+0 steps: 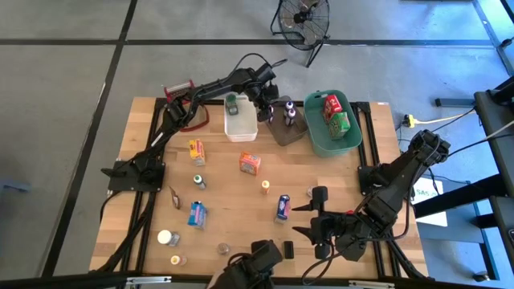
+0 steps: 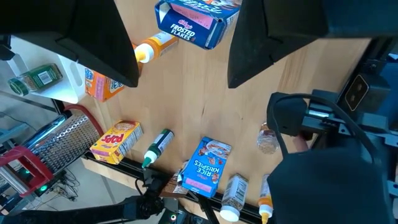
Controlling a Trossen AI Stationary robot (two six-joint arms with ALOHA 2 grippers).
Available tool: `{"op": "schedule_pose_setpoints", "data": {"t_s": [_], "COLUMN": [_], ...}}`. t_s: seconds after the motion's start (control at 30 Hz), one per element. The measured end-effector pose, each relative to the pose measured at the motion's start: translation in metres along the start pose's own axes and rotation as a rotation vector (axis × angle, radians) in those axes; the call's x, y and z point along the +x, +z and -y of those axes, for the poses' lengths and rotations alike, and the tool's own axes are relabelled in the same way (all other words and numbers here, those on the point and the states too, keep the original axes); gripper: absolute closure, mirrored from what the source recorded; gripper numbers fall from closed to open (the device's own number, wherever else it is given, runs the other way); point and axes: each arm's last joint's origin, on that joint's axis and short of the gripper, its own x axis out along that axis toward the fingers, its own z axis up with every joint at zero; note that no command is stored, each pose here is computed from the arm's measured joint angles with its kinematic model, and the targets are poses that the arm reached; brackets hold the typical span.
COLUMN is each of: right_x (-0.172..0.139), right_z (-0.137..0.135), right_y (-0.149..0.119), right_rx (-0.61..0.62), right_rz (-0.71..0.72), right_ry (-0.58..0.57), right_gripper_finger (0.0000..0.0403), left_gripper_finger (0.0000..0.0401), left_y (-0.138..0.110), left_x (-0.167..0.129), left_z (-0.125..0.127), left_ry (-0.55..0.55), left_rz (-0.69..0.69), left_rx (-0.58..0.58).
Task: Pick & Place Kitchen Items
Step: Put the pink food coloring bottle into the black bin, then put the white seasoning bottle into the white bin
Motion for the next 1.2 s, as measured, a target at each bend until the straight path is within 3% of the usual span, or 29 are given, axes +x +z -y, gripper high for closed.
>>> {"op": "schedule_pose_setpoints", "data": {"t_s": [0.23,0.5,0.67,0.83,0.97,1.2], "right_x": [0.000,0.000,0.000,0.000,0.002,0.007], "right_z": [0.000,0.000,0.001,0.001,0.004,0.010], "right_y": [0.000,-0.002,-0.002,-0.004,-0.005,-0.005], "right_rx": [0.000,-0.013,-0.018,-0.040,-0.052,-0.102], "right_rz": [0.000,-0.013,-0.017,-0.032,-0.048,-0.062], "right_ry": [0.000,-0.002,-0.003,-0.007,-0.017,-0.038], "right_gripper_finger": [0.0153,0.0153,0.0153,0.0153,0.0153,0.0153], "left_gripper_finger": [0.0153,0.0157,0.0155,0.0156,0.0159,0.0157], "left_y": [0.016,0.026,0.022,0.012,0.005,-0.018], "left_x": [-0.024,-0.097,-0.155,-0.206,-0.233,-0.269], "left_z": [0.002,0.032,0.072,0.132,0.177,0.253], "left_ry": [0.022,0.029,-0.002,0.008,0.053,-0.039], "left_rz": [0.025,0.021,-0.019,-0.091,-0.101,-0.061], "left_rx": [-0.039,-0.035,-0.049,-0.024,-0.027,0.031]}}
